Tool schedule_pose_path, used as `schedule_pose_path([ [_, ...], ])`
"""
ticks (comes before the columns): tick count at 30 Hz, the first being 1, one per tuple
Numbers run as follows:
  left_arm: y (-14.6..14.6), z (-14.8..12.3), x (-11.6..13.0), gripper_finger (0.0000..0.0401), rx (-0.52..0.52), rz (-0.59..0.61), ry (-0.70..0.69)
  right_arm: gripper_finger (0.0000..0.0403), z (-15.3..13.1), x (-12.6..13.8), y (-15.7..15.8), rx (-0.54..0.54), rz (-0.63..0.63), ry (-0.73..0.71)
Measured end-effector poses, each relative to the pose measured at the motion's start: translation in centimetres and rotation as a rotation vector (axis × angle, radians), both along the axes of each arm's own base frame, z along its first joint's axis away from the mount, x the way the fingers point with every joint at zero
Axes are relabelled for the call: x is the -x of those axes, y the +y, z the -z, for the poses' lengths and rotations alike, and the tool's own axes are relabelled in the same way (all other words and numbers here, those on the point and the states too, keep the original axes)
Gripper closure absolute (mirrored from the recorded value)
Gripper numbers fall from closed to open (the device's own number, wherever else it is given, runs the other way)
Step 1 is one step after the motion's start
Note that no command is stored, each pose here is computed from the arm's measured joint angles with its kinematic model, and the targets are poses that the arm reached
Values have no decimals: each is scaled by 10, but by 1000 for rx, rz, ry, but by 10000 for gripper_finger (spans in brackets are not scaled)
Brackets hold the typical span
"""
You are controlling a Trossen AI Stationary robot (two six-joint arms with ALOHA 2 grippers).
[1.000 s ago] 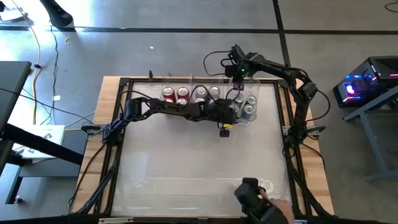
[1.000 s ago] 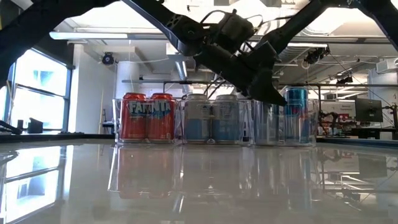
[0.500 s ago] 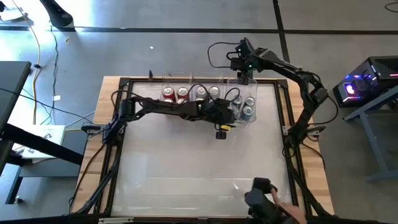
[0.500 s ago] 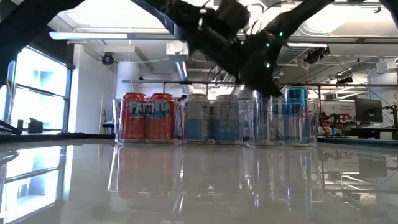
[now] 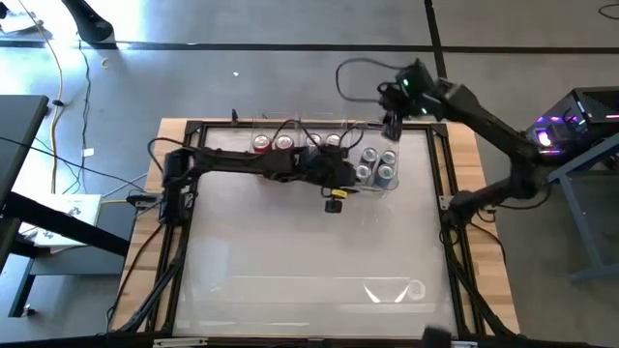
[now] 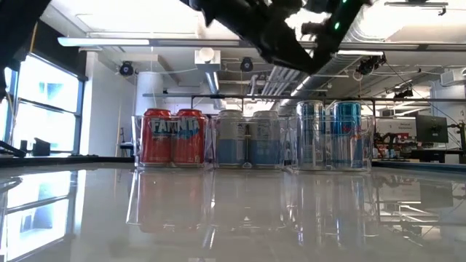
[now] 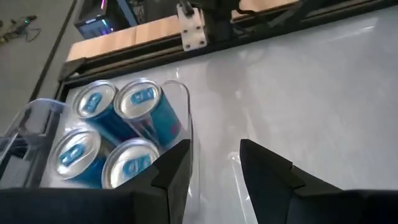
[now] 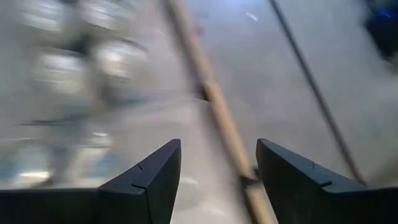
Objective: Sort soda cans
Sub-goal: Move the bottom transparent bin to the top middle of the table
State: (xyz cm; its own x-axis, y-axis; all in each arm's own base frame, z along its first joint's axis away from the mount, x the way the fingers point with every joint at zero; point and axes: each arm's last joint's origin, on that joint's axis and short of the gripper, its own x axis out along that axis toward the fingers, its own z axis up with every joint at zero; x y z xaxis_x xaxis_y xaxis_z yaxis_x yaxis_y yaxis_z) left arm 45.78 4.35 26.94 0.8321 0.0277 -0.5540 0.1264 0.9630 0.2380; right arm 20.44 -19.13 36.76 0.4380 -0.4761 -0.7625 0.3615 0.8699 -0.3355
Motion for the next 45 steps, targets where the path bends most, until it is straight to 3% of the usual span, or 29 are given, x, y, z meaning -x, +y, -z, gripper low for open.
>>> schedule_pose_path([
  [5, -13, -6, 35, 274, -56, -60, -17, 219, 7, 8, 67, -76, -149, -88],
  [11, -29, -4, 105, 297, -71, -177, -165, 241, 48, 28, 138, -196, -235, -214],
  [15, -40, 4, 146, 311, -72, -235, -173, 242, 91, 29, 165, -269, -294, -257],
  [18, -45, 8, 169, 316, -57, -290, -186, 242, 115, 22, 176, -257, -363, -270],
  [20, -47, 13, 179, 318, -51, -323, -186, 241, 122, 18, 179, -213, -336, -270],
  [23, -47, 21, 189, 320, -43, -372, -174, 229, 128, 15, 177, -148, -239, -207],
  [29, -46, 29, 193, 320, -28, -404, -163, 186, 143, 2, 173, -170, -158, -147],
  [33, -46, 29, 193, 321, -21, -408, -166, 185, 158, -8, 167, -152, -122, -67],
  [38, -46, 29, 193, 321, -21, -408, -167, 225, 167, -16, 160, -137, -96, -46],
  [45, -46, 29, 193, 321, -21, -408, -167, 330, 167, -17, 151, -143, -113, -55],
])
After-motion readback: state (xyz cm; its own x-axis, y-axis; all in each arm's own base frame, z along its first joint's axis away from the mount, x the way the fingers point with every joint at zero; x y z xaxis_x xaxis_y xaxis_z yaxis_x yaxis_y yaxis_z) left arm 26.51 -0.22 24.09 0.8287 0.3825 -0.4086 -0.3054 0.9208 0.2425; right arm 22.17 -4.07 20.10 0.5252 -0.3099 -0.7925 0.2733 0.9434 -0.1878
